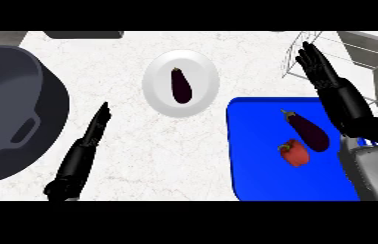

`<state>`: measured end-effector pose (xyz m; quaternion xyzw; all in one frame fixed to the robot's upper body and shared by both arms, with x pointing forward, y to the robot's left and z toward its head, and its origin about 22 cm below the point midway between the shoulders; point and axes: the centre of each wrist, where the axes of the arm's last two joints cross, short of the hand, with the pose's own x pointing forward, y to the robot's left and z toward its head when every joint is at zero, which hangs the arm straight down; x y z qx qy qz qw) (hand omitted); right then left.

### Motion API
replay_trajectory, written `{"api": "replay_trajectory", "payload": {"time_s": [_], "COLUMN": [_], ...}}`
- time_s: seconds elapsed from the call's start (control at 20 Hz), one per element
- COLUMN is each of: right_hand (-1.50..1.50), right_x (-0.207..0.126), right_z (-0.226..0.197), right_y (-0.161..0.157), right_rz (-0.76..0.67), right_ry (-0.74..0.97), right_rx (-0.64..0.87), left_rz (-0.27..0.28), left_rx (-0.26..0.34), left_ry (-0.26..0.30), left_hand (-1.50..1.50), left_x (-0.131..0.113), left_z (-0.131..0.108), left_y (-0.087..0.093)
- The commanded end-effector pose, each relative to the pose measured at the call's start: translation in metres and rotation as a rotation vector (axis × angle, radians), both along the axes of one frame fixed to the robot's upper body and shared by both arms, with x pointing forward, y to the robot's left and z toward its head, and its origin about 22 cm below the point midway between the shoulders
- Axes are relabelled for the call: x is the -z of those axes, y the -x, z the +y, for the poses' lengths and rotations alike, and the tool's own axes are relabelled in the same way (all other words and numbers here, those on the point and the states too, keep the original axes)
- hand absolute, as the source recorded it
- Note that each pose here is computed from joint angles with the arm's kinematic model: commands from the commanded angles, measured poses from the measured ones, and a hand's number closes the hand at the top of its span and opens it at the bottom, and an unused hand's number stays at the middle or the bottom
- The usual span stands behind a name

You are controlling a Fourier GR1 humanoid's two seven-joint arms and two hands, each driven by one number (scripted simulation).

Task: Pick the bell pepper from the tray and place it in the tiered shelf

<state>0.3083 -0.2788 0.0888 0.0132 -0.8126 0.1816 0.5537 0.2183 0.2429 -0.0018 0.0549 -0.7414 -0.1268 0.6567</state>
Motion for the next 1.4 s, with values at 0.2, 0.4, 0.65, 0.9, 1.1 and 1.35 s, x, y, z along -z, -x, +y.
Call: {"api": "replay_trajectory", "payload": {"time_s": [0.2, 0.4, 0.65, 0.9, 1.1, 1.35], "right_hand": [1.50, 1.50, -1.50, -1.50, -1.50, -1.50], "right_x": [0.020, 0.053, 0.110, 0.097, 0.064, 0.043], "right_z": [0.049, -0.019, 0.047, 0.020, 0.001, -0.007], "right_y": [0.029, 0.045, 0.111, 0.154, 0.160, 0.172], "right_rz": [-0.112, -0.144, -0.148, -0.139, -0.149, -0.018], "right_ry": [-0.072, 0.164, 0.092, 0.313, 0.547, 0.846], "right_rx": [-0.242, 0.408, 0.202, 0.337, 0.453, 0.412], "left_rz": [0.201, 0.300, 0.310, 0.332, 0.314, 0.320], "left_rx": [-0.265, -0.330, -0.302, -0.297, -0.298, -0.291], "left_ry": [0.008, 0.052, 0.052, 0.063, 0.064, 0.051], "left_hand": [0.00, 0.00, 0.00, 0.00, 0.00, 0.00], "left_x": [-0.008, 0.011, -0.010, -0.005, -0.008, -0.006], "left_z": [0.086, 0.094, 0.115, 0.115, 0.117, 0.102], "left_y": [-0.003, 0.010, -0.012, 0.001, -0.005, -0.011]}}
